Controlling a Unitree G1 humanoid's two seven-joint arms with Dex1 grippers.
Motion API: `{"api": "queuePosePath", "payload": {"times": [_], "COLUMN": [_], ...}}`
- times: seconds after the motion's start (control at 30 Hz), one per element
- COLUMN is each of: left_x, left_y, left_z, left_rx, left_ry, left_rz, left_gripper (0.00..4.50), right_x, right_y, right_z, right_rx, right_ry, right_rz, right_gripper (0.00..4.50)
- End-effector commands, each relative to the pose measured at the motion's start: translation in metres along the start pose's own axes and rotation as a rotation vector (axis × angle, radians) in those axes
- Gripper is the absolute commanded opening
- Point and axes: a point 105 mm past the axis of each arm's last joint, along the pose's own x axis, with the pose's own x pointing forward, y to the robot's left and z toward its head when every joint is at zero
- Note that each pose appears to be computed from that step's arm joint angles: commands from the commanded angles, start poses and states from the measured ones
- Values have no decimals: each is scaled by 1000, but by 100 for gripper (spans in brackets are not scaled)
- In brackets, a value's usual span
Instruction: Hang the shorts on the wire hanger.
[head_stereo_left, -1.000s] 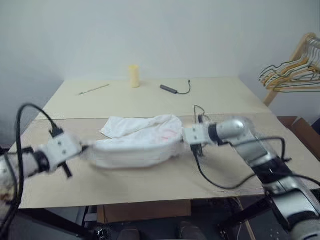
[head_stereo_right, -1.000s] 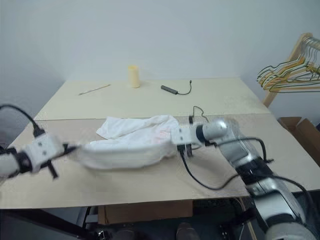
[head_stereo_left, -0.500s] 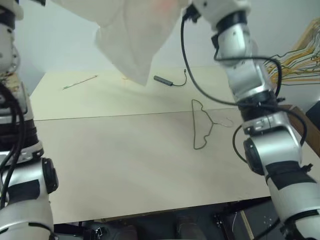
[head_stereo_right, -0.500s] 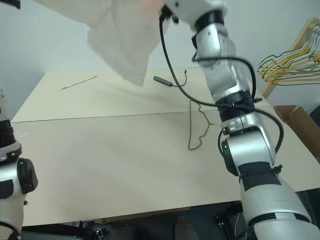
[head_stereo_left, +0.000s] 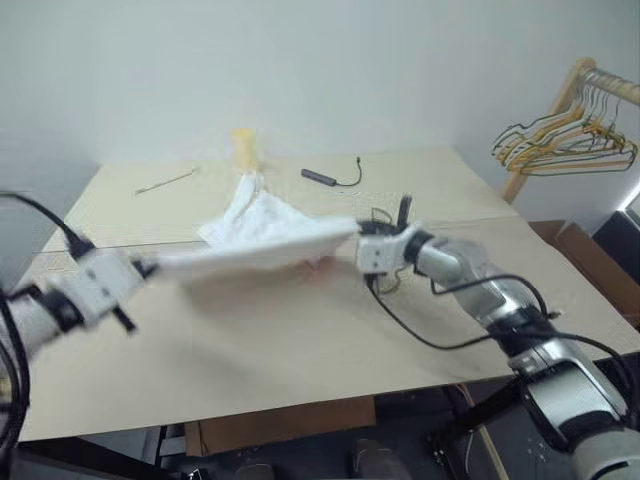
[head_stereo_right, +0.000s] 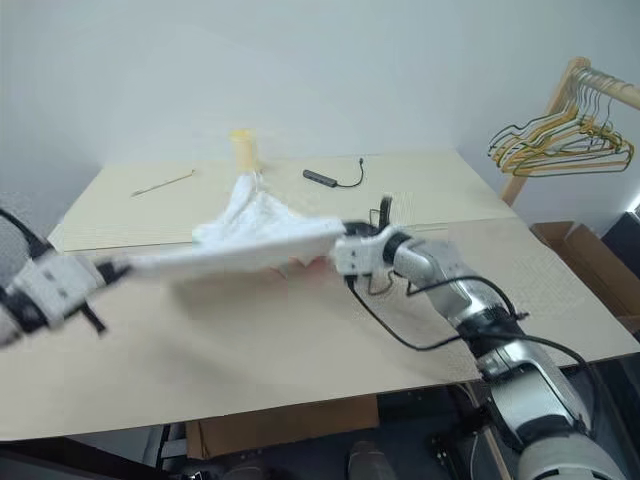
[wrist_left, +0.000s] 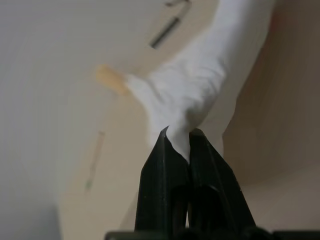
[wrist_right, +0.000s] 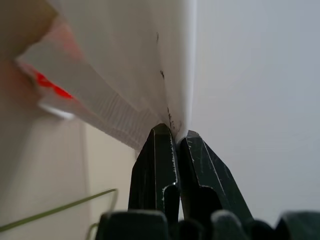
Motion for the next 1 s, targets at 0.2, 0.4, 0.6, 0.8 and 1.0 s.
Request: {"api": "queuePosePath", "payload": {"times": [0.2,0.4,0.6,0.8,1.0], "left_x": [-46,-69,-62,-64,-86], "left_y": [-65,-94,-98,-92,-75], "left_z": [-9,-19,-22,-25,-52], "left_rx": [17,0,17,25,32], "left_ry": [193,323,337,354,510], "left_rz": [-427,-646,-638,-653,-654], "left_gripper": [0,0,0,158,359], "right_x": [-52,-65,-65,-83,-101], "right_y": [41,53,63,59,41], "right_z": [27,40,38,37,25], "right_rx": [-30,25,14,63,197], "right_ry": [-149,-205,-195,-205,-174], "right_rz": [450,577,602,686,667], "right_gripper": [3,3,3,180,399]}}
